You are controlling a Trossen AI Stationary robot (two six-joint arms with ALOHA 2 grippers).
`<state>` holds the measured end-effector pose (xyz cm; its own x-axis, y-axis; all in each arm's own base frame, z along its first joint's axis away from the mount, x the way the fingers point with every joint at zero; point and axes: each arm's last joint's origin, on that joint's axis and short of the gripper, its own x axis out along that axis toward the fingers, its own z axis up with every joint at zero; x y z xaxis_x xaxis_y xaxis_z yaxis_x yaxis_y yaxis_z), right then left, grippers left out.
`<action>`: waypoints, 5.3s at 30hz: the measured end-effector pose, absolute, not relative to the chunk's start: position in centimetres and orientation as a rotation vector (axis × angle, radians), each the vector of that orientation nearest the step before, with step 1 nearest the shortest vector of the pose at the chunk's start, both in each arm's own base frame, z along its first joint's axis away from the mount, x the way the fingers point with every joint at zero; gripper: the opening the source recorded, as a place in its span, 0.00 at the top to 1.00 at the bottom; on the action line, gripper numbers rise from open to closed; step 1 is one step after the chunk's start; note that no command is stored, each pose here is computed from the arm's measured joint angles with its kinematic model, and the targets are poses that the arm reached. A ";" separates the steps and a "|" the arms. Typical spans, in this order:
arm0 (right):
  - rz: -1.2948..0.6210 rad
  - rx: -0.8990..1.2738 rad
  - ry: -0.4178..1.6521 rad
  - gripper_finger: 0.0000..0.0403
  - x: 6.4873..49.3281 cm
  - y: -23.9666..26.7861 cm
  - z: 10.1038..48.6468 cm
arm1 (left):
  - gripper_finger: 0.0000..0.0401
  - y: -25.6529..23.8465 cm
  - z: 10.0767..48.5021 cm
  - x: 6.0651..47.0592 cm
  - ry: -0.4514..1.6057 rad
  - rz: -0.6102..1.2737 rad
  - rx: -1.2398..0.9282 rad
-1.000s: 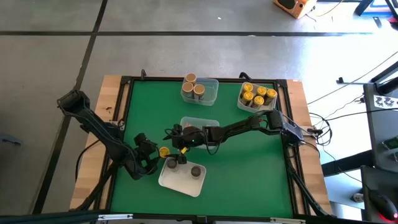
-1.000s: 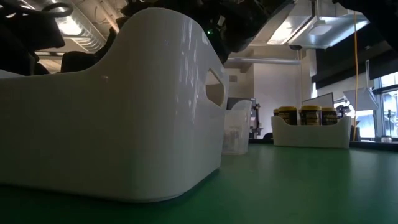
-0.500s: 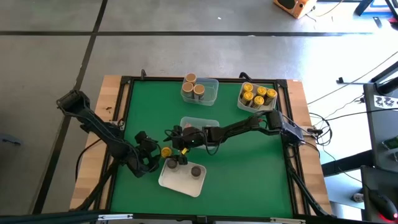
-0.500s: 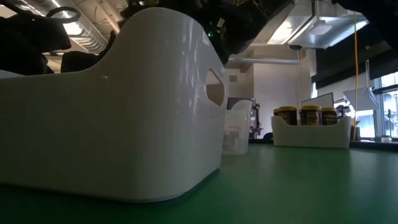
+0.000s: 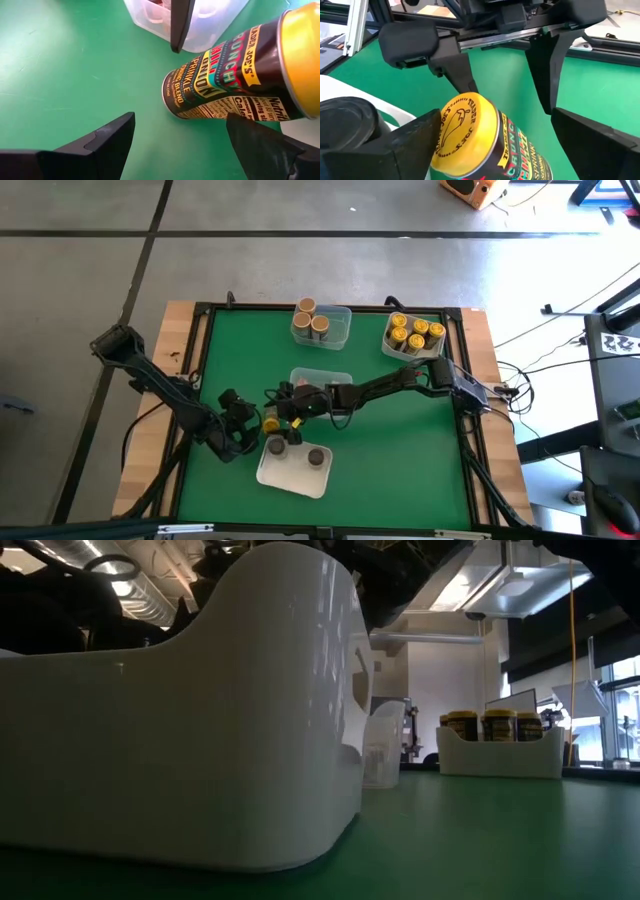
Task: Sort spices by type
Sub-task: Put the yellow seasoning bottle into the top white bin
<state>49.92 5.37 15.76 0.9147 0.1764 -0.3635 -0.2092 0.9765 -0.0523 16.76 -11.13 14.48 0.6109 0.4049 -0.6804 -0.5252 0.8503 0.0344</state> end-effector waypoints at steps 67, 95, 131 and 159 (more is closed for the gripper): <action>0.053 -0.086 0.463 0.11 50.1 4.1 15.4 | 0.22 -11.2 14.7 17.0 0.683 0.566 -0.227; -0.012 -0.219 0.379 0.45 47.2 3.6 25.1 | 0.22 -12.0 15.3 16.7 0.672 0.524 -0.233; -0.783 0.000 0.549 0.45 18.4 -0.5 31.4 | 0.22 -12.0 15.3 16.8 0.655 0.528 -0.224; -1.223 0.078 0.743 0.45 14.6 -2.7 25.3 | 0.22 -12.0 15.4 16.8 0.635 0.537 -0.209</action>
<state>14.58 -2.68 25.28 0.1404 -0.8211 -0.5533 0.8696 0.3694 -0.3276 16.82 -11.96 15.38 0.6747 0.4113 -0.6129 -0.5358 0.8440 -0.0235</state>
